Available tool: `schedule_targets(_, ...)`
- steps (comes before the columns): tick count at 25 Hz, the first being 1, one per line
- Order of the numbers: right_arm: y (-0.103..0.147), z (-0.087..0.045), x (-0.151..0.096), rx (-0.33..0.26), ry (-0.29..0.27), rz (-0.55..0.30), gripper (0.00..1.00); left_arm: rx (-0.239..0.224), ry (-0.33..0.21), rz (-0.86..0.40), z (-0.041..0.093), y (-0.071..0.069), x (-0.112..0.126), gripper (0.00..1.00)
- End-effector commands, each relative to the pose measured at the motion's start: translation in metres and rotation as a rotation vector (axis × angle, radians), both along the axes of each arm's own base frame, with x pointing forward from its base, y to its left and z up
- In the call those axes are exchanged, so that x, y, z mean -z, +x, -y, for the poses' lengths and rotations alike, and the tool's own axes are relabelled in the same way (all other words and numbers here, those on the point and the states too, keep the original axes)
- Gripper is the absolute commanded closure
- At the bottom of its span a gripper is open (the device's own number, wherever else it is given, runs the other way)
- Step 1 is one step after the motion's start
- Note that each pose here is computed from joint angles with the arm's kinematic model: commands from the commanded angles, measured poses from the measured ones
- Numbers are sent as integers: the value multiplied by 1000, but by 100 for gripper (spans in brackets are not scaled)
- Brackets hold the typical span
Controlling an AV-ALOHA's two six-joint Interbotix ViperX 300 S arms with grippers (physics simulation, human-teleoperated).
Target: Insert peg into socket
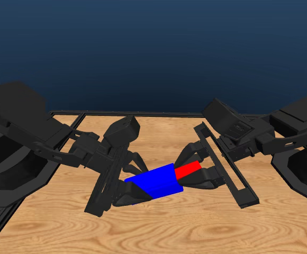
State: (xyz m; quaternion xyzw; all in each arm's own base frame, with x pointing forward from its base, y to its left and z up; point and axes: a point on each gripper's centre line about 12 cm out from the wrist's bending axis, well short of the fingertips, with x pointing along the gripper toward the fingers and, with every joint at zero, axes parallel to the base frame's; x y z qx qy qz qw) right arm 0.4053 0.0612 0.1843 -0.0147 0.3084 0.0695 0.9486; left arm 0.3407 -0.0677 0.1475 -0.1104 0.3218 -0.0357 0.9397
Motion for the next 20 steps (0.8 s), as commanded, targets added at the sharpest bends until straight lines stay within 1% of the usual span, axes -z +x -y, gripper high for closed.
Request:
schedule_targets(1, 23, -17, -31, -23, -6, -38, 100, -18, -26, -6, -2, 14, -19, 100)
schedule_targets(2, 22, -16, -22, -1, 5, -92, 100, -19, -21, -42, -3, 8, -9, 100)
schedule_targets(3, 19, -21, -15, -2, -9, -146, 100, -26, -33, -16, -4, 12, -19, 100)
schedule_targets(4, 19, -15, -24, 37, 15, -136, 0, -16, -32, -39, -1, 9, -17, 100)
schedule_targets(5, 15, -13, -10, 61, 2, -199, 0, -11, -28, -37, -1, 7, -17, 100)
schedule_targets(6, 11, -12, -11, 88, 21, -216, 0, -42, -43, -54, -7, 5, -16, 100)
schedule_targets(7, 7, -10, -8, 108, 31, -229, 0, -45, -40, -86, -9, 0, -12, 100)
schedule_targets(8, 3, -7, -6, 130, 45, -236, 0, -46, -48, -94, -7, -1, -12, 100)
schedule_targets(9, -2, -6, -4, 152, 61, -245, 0, -54, -54, -99, -9, -3, -13, 100)
schedule_targets(10, -8, -3, 3, 173, 72, -265, 0, -61, -52, -150, -9, -7, -6, 100)
schedule_targets(11, -13, -2, 8, 189, 83, -278, 0, -67, -61, -139, -9, -5, -13, 100)
schedule_targets(12, -16, -2, 7, 200, 87, -279, 0, -78, -61, -164, -11, -8, -10, 100)
schedule_targets(13, -19, -1, 4, 210, 96, -275, 0, -75, -57, -180, -9, -9, -9, 100)
schedule_targets(14, -25, 2, 10, 227, 92, -298, 0, -88, -55, -206, -12, -11, -8, 100)
schedule_targets(15, -27, 2, 4, 231, 104, -279, 0, -85, -56, -202, -10, -10, -11, 100)
schedule_targets(16, -34, 4, 9, 244, 101, -297, 0, -90, -57, -206, -10, -9, -13, 100)
schedule_targets(17, -37, 5, 5, 254, 105, -293, 0, -97, -49, -240, -11, -13, -5, 100)
schedule_targets(18, -43, 7, 5, 261, 113, -289, 0, -102, -56, -226, -11, -10, -11, 100)
schedule_targets(19, -48, 9, 2, 274, 114, -286, 0, -101, -54, -247, -8, -13, -5, 100)
schedule_targets(20, -50, 13, 2, 288, 127, -276, 0, -119, -58, -238, -12, -10, -11, 100)
